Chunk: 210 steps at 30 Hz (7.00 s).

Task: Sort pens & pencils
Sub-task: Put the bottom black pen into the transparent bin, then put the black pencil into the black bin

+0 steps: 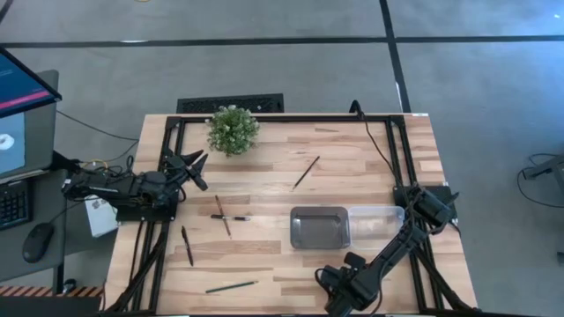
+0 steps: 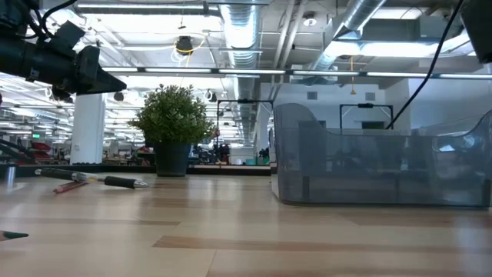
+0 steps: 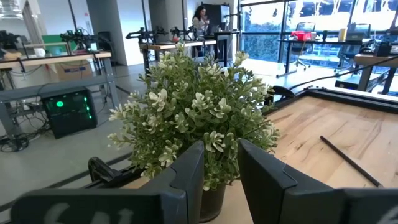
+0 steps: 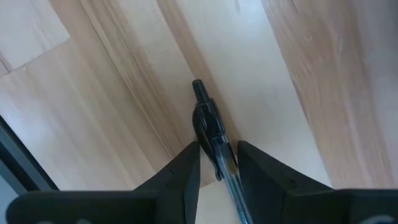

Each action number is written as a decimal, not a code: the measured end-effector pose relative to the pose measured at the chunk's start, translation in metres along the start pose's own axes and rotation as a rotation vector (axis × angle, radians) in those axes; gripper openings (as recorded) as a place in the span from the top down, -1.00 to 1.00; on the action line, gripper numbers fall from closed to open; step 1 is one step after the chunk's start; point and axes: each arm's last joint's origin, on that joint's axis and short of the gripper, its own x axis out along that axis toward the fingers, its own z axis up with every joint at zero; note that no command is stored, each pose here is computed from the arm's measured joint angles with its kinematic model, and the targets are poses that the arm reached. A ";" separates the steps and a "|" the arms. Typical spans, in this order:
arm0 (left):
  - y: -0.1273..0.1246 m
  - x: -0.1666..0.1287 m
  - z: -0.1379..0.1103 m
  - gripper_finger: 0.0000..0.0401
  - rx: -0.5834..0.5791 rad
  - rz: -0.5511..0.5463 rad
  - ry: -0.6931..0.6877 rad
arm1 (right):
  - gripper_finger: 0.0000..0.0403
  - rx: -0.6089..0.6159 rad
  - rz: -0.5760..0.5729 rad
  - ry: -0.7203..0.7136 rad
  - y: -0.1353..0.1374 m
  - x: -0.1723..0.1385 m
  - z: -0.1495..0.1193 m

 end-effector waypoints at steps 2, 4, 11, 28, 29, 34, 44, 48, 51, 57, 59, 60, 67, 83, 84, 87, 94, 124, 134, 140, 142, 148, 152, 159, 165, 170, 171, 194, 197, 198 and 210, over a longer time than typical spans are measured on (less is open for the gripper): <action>0.000 0.000 0.000 0.55 0.000 0.000 0.000 | 0.38 0.005 0.003 0.007 -0.001 0.001 0.002; 0.000 0.000 0.000 0.55 0.000 0.000 0.000 | 0.40 0.016 0.011 0.024 -0.004 0.004 0.003; 0.000 0.000 0.000 0.55 0.001 0.000 0.000 | 0.51 0.037 0.025 0.053 -0.011 0.015 0.004; 0.000 0.000 0.000 0.55 0.002 0.000 0.001 | 0.62 0.055 0.033 0.043 -0.012 0.012 0.004; 0.000 0.000 0.000 0.55 0.002 0.000 0.001 | 0.62 0.066 0.037 0.041 -0.012 0.011 0.004; 0.000 0.000 0.000 0.55 0.002 0.000 0.001 | 0.62 0.107 0.057 0.009 -0.015 -0.002 0.005; 0.000 0.000 0.000 0.55 0.002 0.001 0.001 | 0.64 0.141 0.123 -0.011 -0.026 -0.037 0.009; 0.000 0.000 0.000 0.55 0.002 0.001 0.001 | 0.64 0.139 0.174 -0.029 -0.031 -0.057 0.009; 0.000 0.000 0.000 0.55 0.002 0.001 0.001 | 0.64 0.159 0.194 -0.029 -0.039 -0.076 0.006; 0.000 0.000 0.000 0.55 0.003 0.001 0.002 | 0.68 0.183 0.113 0.000 -0.068 -0.105 -0.003; 0.000 0.000 0.000 0.55 0.003 0.001 0.002 | 0.68 0.183 0.073 0.013 -0.078 -0.114 -0.007; 0.000 0.000 0.000 0.55 0.003 0.001 0.002 | 0.68 0.181 0.042 0.023 -0.084 -0.118 -0.009; 0.000 0.000 0.000 0.55 0.003 0.001 0.002 | 0.68 0.182 -0.223 0.047 -0.119 -0.132 -0.019; 0.000 0.000 0.000 0.55 0.003 0.001 0.002 | 0.67 0.124 -0.398 0.002 -0.131 -0.093 -0.019; 0.000 0.000 0.000 0.55 0.003 0.001 0.002 | 0.67 0.137 -0.402 -0.001 -0.132 -0.090 -0.020; 0.000 0.000 0.000 0.55 0.003 0.001 0.002 | 0.67 0.155 -0.399 -0.004 -0.135 -0.080 -0.023; 0.000 0.000 0.000 0.55 -0.013 0.001 0.002 | 0.67 0.132 -0.403 0.004 -0.142 -0.056 -0.028; 0.000 0.000 0.000 0.55 -0.023 0.001 0.003 | 0.67 0.318 -0.009 -0.037 -0.175 -0.037 -0.046; 0.000 0.000 0.000 0.55 -0.023 0.001 0.003 | 0.67 0.297 0.040 -0.026 -0.185 -0.041 -0.050; 0.000 0.000 0.000 0.55 -0.022 0.001 0.003 | 0.67 0.303 0.026 0.008 -0.183 -0.036 -0.051; 0.000 0.000 0.000 0.55 -0.022 0.001 0.003 | 0.67 0.302 0.015 0.012 -0.182 -0.034 -0.051; 0.000 0.000 0.000 0.55 -0.022 0.001 0.003 | 0.67 0.307 0.020 0.011 -0.182 -0.034 -0.050; 0.000 0.000 0.000 0.55 -0.022 0.001 0.003 | 0.65 0.307 0.019 0.011 -0.182 -0.034 -0.050; 0.000 0.000 0.000 0.55 -0.022 0.001 0.003 | 0.46 0.307 0.018 0.011 -0.182 -0.034 -0.050; 0.000 0.000 0.000 0.55 -0.022 0.001 0.003 | 0.35 0.307 0.032 0.047 -0.179 -0.041 -0.049; 0.000 0.000 0.000 0.55 -0.023 0.001 0.003 | 0.32 0.308 0.046 0.055 -0.172 -0.064 -0.044; 0.000 0.000 0.000 0.55 -0.023 0.001 0.003 | 0.32 0.308 0.051 0.050 -0.171 -0.070 -0.043; 0.000 0.000 0.000 0.55 -0.022 0.001 0.002 | 0.34 0.520 0.138 -0.391 -0.255 -0.158 0.107; 0.000 0.000 0.000 0.55 -0.006 0.001 0.002 | 0.33 0.460 0.207 -0.465 -0.278 -0.160 0.129; 0.000 0.000 0.000 0.55 0.005 0.001 0.003 | 0.33 0.428 0.215 -0.483 -0.284 -0.160 0.135; 0.000 0.000 0.000 0.55 0.034 0.002 0.003 | 0.32 0.125 0.113 -0.462 -0.322 -0.119 0.181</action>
